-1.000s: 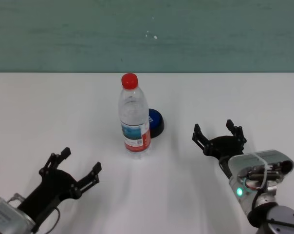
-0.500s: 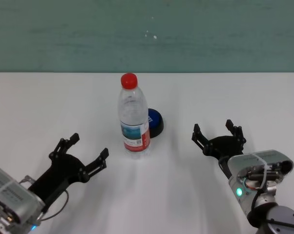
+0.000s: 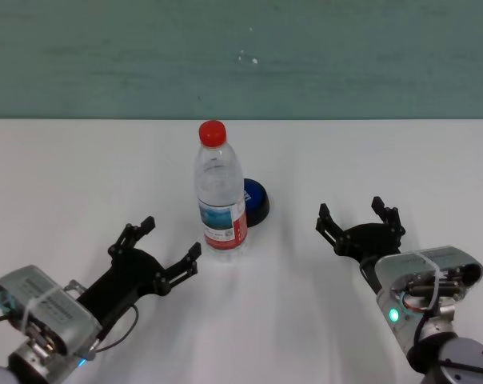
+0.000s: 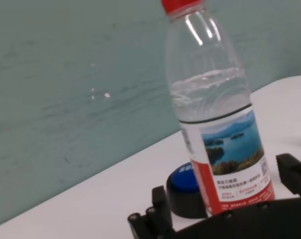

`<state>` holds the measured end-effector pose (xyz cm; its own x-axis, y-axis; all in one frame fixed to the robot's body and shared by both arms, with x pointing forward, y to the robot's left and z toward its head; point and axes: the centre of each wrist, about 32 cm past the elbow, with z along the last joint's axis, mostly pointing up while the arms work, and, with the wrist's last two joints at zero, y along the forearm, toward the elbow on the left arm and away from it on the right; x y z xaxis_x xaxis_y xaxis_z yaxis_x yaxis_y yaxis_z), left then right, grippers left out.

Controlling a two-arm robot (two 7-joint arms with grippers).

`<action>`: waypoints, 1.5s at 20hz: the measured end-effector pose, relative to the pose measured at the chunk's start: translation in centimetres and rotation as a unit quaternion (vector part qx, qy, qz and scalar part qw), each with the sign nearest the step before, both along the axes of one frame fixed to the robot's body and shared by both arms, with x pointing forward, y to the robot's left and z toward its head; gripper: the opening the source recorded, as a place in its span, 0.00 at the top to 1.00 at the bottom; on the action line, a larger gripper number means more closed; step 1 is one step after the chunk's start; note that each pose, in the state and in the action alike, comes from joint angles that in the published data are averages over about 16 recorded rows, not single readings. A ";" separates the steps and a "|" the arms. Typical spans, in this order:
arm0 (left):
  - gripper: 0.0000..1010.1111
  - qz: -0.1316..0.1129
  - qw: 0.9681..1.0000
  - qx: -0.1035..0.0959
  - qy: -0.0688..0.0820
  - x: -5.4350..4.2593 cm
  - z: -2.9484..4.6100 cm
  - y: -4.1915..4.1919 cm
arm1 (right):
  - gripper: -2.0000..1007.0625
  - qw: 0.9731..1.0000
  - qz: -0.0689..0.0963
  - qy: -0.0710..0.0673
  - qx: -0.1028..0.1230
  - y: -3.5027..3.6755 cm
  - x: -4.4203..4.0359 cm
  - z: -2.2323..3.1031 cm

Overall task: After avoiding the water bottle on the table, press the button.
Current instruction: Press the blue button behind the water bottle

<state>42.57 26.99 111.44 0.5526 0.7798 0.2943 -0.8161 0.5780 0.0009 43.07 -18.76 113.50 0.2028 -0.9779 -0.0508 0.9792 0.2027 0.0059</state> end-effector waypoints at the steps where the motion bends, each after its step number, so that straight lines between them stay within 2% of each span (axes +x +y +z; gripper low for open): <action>1: 0.01 -0.001 1.000 0.002 0.000 0.15 -0.08 -0.12 | 0.00 1.000 0.000 0.000 0.000 0.00 0.00 0.00; 13: 0.01 -0.002 1.000 0.012 -0.006 1.16 -0.66 -0.99 | 0.00 1.000 0.000 0.000 0.000 0.00 0.00 0.00; 30: 0.01 0.001 1.000 0.014 -0.007 1.07 -0.71 -1.04 | 0.00 1.000 0.000 0.000 0.000 0.00 0.00 0.00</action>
